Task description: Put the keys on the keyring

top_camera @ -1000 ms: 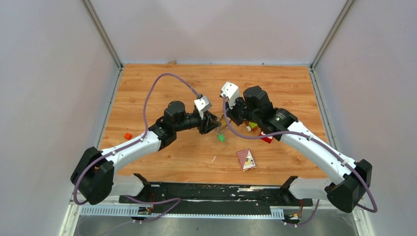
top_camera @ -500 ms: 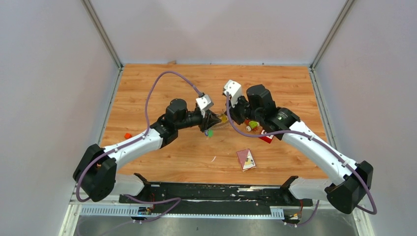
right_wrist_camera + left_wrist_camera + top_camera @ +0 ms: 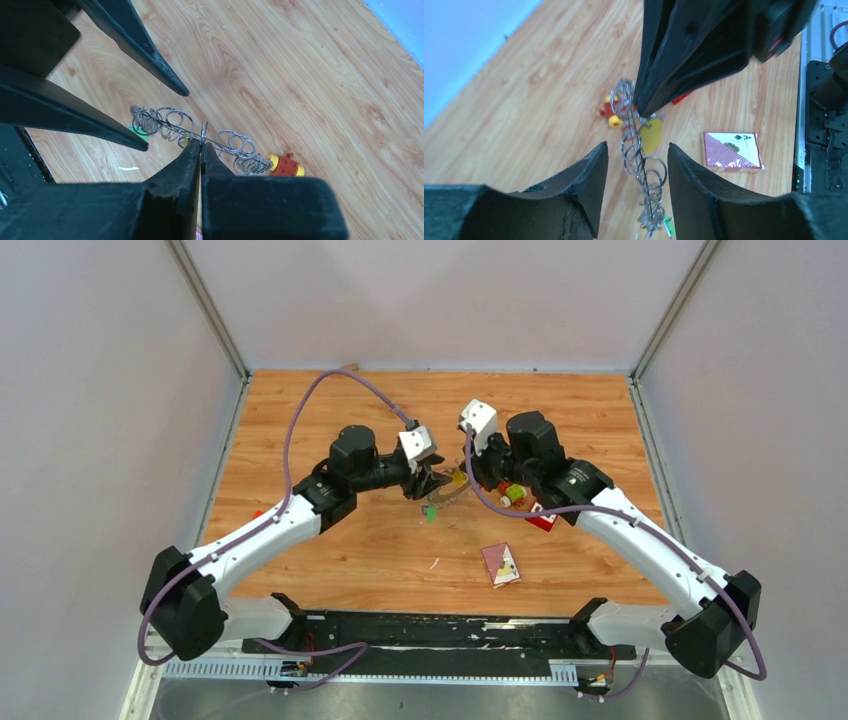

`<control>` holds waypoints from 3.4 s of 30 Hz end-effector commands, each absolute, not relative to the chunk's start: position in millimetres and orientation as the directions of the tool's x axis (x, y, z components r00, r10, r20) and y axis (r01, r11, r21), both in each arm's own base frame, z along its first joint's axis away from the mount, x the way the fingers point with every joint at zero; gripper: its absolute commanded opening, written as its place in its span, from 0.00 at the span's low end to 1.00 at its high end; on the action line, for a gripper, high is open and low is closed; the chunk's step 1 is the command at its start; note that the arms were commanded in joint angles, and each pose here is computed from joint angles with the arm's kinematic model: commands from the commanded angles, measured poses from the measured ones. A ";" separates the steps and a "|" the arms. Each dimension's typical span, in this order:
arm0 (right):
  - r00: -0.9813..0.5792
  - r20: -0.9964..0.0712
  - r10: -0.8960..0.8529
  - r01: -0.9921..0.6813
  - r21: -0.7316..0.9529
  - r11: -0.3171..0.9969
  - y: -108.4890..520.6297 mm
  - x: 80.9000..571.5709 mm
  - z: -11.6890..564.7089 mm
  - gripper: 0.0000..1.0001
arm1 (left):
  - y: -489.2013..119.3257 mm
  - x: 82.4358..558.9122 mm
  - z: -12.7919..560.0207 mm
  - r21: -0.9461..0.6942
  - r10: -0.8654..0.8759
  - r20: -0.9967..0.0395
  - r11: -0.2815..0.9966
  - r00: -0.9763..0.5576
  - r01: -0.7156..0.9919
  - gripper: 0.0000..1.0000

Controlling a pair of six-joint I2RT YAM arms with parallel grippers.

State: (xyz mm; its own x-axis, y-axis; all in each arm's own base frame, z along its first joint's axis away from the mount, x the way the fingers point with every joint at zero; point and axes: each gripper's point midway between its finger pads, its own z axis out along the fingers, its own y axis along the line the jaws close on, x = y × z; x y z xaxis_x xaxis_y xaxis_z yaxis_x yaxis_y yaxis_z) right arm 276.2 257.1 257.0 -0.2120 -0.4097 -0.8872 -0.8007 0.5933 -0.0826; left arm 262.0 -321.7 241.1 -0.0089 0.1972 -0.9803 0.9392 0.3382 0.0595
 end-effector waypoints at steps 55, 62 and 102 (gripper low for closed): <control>-0.259 -0.931 -0.256 -0.780 0.045 0.625 259.7 293.8 290.1 0.00 | -343.5 265.0 250.2 -0.425 0.004 -0.887 0.390 -0.463 0.817 0.45; -0.270 -0.929 -0.252 -0.781 0.058 0.622 261.2 293.2 285.5 0.00 | -343.6 271.1 251.4 -0.394 0.005 -0.902 0.405 -0.432 0.825 0.44; -0.286 -0.925 -0.249 -0.778 0.072 0.625 263.0 294.6 268.2 0.00 | -346.6 288.2 272.7 -0.416 -0.048 -0.898 0.416 -0.438 0.809 0.36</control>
